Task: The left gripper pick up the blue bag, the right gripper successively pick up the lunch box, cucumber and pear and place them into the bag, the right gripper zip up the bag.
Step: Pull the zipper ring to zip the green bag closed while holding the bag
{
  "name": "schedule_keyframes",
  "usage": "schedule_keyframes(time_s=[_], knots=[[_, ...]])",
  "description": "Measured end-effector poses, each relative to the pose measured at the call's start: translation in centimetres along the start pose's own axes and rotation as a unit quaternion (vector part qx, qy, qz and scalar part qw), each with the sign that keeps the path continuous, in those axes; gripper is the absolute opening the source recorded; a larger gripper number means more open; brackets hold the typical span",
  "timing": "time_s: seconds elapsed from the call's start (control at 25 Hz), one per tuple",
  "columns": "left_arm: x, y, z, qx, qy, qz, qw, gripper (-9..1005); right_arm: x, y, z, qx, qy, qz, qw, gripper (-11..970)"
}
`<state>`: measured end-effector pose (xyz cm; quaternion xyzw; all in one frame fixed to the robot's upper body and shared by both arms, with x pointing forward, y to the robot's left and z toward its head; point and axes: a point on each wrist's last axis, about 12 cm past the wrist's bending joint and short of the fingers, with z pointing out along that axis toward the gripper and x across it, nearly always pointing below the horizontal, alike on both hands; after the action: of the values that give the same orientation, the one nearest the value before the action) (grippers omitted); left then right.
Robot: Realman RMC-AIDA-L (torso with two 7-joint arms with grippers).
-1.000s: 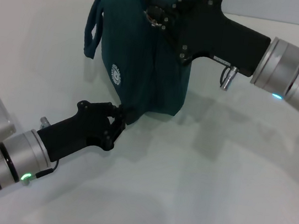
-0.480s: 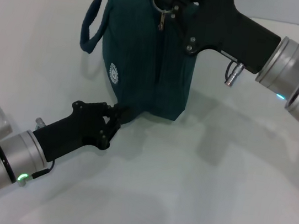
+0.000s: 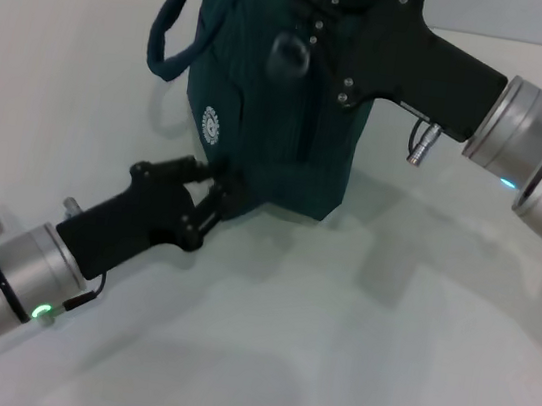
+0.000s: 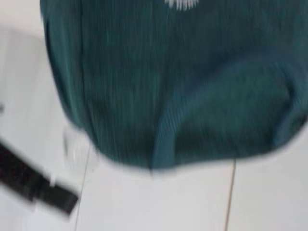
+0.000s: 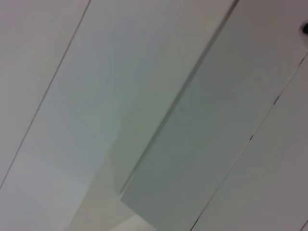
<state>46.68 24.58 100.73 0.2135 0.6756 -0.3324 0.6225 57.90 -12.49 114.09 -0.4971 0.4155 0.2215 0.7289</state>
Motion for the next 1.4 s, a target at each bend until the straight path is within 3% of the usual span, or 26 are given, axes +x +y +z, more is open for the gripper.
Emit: schedule_keyframes(time_s=[0.24, 0.64, 1.08, 1.4], knots=[[-1.2, -0.1, 0.0, -0.004, -0.058, -0.010, 0.998, 269, 0.0, 0.2, 0.0, -0.003, 0.000, 0.000, 1.000, 30], [-2.1, -0.1, 1.2, 0.021, -0.073, -0.002, 0.997, 738, 0.0, 0.3, 0.0, -0.007, -0.002, 0.001, 1.000, 30], [-2.0, -0.6, 1.2, 0.034, -0.076, -0.014, 0.996, 884, -0.2, 0.5, 0.4, -0.015, -0.006, -0.001, 1.000, 30], [-1.9, -0.1, 1.8, 0.019, -0.062, -0.019, 0.998, 870, -0.3, 0.5, 0.4, -0.015, -0.008, -0.002, 1.000, 30]])
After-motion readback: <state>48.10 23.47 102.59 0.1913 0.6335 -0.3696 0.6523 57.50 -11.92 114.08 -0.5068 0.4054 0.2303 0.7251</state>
